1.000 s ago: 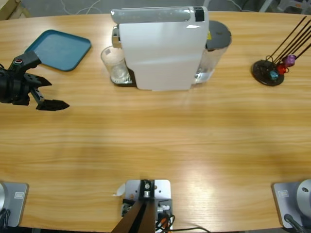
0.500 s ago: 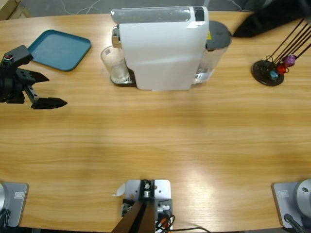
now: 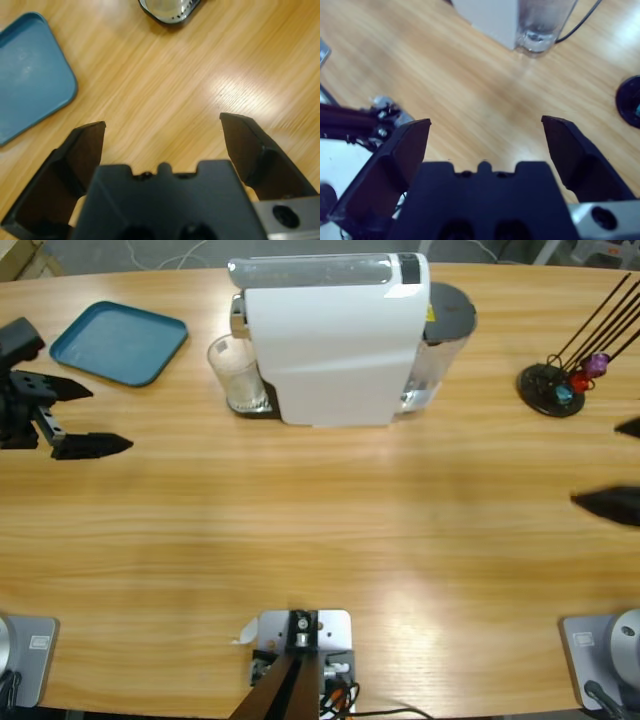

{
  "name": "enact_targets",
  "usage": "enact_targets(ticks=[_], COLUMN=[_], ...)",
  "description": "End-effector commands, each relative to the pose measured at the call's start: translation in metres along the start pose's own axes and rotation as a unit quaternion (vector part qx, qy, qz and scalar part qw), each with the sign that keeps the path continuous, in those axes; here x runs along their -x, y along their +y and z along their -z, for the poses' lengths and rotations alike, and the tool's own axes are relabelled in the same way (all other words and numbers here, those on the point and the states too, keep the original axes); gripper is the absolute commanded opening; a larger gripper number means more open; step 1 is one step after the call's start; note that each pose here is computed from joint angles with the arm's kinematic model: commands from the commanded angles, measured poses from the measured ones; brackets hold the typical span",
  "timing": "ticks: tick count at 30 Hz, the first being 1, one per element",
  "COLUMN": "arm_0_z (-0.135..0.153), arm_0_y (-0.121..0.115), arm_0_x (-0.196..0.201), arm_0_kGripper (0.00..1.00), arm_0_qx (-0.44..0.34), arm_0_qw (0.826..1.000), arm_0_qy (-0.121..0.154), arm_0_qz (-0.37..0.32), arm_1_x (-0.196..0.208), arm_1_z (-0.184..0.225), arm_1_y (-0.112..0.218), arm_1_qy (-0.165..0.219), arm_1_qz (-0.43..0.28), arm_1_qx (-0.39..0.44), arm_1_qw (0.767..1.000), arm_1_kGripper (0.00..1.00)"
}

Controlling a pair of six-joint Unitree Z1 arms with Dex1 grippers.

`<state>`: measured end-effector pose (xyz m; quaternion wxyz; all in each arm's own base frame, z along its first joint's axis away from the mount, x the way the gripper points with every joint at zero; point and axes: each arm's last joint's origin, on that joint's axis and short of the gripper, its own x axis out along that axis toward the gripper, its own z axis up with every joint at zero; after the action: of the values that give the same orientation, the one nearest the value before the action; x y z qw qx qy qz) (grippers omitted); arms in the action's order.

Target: Pour coffee

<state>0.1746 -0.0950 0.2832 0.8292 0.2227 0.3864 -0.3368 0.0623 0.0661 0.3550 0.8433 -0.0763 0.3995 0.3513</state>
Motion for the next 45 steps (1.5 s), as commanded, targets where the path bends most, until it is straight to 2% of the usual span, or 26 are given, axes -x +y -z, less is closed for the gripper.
enact_targets(ticks=[1,8,15,19,28,45], arm_0_z=[0.007,0.001,-0.023,-0.032,-0.03,-0.021], arm_0_y=[-0.006,-0.006,0.001,0.005,-0.008,-0.01], arm_0_x=[0.011,0.014,-0.001,-0.007,-0.005,-0.007], arm_0_kGripper=[1.0,1.0,1.0,1.0,1.0,1.0], arm_0_qx=[0.006,0.004,-0.006,-0.007,-0.036,-0.034], arm_0_qw=[1.0,1.0,0.997,0.996,0.992,0.993], arm_0_qy=[-0.012,-0.024,-0.075,-0.079,-0.105,-0.094], arm_0_qz=[0.003,0.007,0.028,0.029,0.061,0.06], arm_1_x=[-0.008,-0.009,-0.009,-0.009,-0.01,-0.016], arm_1_z=[0.026,0.025,0.024,0.023,0.023,0.018], arm_1_y=[-0.003,-0.005,-0.006,-0.007,-0.008,-0.008], arm_1_qy=[-0.009,-0.01,-0.01,-0.01,-0.008,0.007], arm_1_qz=[0.007,0.029,0.034,0.046,0.055,0.069], arm_1_qx=[0.015,0.0,-0.008,-0.019,-0.025,-0.032], arm_1_qw=[1.0,1.0,0.999,0.999,0.998,0.997], arm_1_kGripper=[1.0,1.0,1.0,1.0,1.0,1.0])
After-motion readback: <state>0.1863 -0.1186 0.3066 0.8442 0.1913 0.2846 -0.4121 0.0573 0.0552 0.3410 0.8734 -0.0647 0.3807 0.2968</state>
